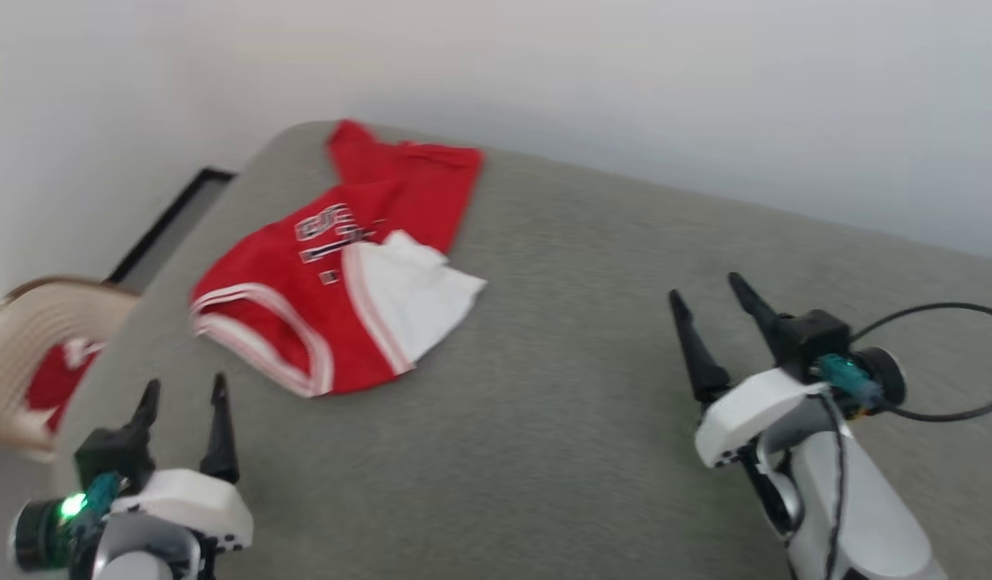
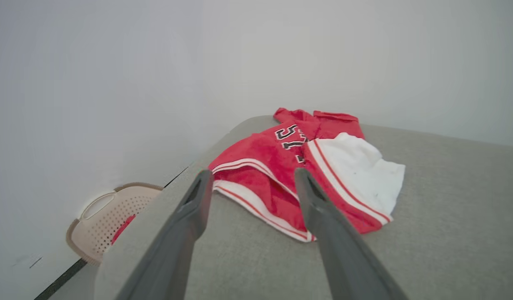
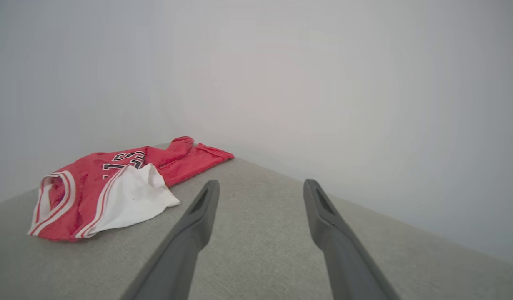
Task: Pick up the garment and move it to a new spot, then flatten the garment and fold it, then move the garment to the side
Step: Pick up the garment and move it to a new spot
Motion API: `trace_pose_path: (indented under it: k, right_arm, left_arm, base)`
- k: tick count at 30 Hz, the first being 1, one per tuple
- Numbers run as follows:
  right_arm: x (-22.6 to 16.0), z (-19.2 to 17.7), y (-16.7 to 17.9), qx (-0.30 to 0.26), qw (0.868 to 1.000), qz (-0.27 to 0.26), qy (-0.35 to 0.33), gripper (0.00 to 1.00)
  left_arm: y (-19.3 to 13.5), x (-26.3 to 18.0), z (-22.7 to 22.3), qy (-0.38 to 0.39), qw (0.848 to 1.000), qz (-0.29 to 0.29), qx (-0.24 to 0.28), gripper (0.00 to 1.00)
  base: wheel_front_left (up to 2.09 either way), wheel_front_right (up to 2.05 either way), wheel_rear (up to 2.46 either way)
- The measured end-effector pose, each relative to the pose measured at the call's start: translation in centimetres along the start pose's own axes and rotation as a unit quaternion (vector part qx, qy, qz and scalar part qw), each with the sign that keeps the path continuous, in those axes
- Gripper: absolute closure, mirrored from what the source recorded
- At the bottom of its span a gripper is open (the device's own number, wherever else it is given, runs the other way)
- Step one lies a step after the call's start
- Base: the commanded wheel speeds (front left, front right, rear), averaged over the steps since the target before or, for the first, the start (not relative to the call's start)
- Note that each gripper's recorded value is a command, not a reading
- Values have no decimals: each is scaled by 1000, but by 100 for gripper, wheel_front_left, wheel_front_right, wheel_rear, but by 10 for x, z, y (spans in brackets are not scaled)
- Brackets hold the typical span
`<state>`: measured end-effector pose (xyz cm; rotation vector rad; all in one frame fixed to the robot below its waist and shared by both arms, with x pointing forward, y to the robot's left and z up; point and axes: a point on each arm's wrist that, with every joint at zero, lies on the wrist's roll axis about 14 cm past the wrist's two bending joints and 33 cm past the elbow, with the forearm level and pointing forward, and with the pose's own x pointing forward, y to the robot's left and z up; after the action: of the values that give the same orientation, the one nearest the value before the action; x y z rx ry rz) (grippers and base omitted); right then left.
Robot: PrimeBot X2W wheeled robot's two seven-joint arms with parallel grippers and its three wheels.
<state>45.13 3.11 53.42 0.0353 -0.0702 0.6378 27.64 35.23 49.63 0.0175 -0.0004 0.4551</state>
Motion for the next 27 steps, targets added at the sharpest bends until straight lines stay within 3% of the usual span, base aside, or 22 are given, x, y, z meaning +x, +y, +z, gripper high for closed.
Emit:
trace_pose_path:
  k: [6, 14, 18, 19, 22, 27]
  right_arm:
    - [37, 11, 75, -14, 994, 106, -17, 0]
    - [56, 4, 105, -24, 988, 155, -15, 0]
    - [58, -2, 89, -19, 991, 136, -9, 0]
    - [55, -9, 75, -19, 993, 119, -2, 0]
    - [50, -17, 65, -27, 994, 110, 7, 0]
    - [46, -33, 31, -28, 997, 75, 20, 0]
  left_arm:
    - [56, -39, -3, -4, 995, 101, 1, 0]
    - [72, -55, -5, 3, 991, 128, 30, 0]
    - [54, -35, 2, -4, 996, 79, 30, 0]
    - [40, -16, 11, -12, 998, 41, 36, 0]
    - [34, 17, 30, -30, 999, 14, 32, 0]
    - [20, 76, 13, 66, 997, -20, 40, 0]
  base:
    - [0, 0, 0]
    - [0, 0, 0]
    - [0, 0, 0]
    - [0, 0, 0]
    - [0, 0, 0]
    - [0, 0, 0]
